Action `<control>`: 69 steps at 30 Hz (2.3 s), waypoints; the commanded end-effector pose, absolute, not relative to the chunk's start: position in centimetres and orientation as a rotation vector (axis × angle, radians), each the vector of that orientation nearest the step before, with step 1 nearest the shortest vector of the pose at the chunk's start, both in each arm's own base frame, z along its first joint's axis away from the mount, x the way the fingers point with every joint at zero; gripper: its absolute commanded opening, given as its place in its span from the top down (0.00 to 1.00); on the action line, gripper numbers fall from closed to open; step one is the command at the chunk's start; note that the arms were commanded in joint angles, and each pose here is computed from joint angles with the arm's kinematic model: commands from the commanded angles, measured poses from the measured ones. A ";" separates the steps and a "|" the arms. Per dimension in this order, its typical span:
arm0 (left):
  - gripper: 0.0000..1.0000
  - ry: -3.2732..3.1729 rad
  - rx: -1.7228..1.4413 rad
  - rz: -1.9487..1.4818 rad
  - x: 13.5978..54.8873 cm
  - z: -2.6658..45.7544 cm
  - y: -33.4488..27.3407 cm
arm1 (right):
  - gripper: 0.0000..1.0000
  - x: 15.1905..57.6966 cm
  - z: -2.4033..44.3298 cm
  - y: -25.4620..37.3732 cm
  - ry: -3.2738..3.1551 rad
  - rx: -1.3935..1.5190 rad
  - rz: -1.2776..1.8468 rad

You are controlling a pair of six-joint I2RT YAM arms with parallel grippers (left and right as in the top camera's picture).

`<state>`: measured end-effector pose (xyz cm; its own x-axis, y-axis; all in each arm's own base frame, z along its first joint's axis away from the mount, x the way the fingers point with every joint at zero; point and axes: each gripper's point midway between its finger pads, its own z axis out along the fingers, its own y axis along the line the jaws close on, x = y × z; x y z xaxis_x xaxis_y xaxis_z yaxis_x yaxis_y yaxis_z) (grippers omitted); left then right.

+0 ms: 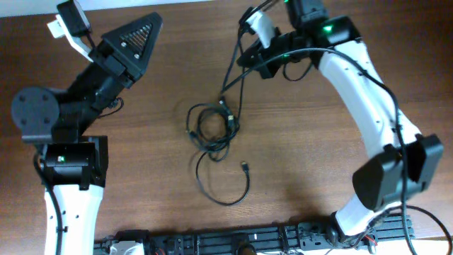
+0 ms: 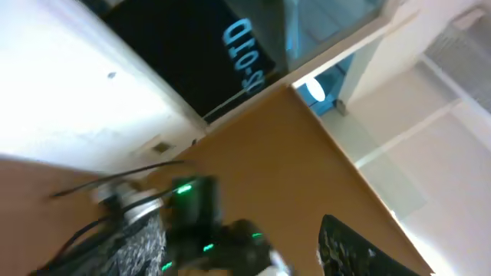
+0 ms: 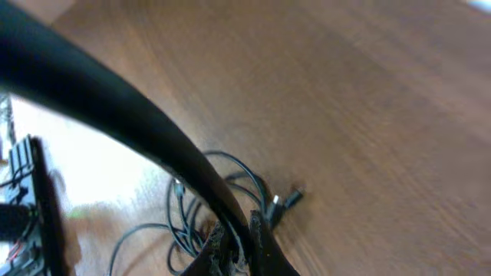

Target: Untangle cables

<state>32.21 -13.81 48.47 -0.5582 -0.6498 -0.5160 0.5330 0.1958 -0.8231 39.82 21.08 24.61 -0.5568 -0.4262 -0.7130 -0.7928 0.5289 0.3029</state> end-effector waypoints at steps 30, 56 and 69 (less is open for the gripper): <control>0.09 1.899 0.692 -1.385 25.5 34.7 -20.5 | 0.96 28.8 51.9 17.9 1.603 -0.587 0.916; 0.10 1.929 0.699 -1.414 25.4 33.9 -21.2 | 0.96 33.7 37.4 4.0 2.217 -0.294 -0.150; 0.10 1.931 0.695 -1.410 25.5 33.9 -21.2 | 0.96 28.1 26.0 3.7 2.853 -0.301 -0.130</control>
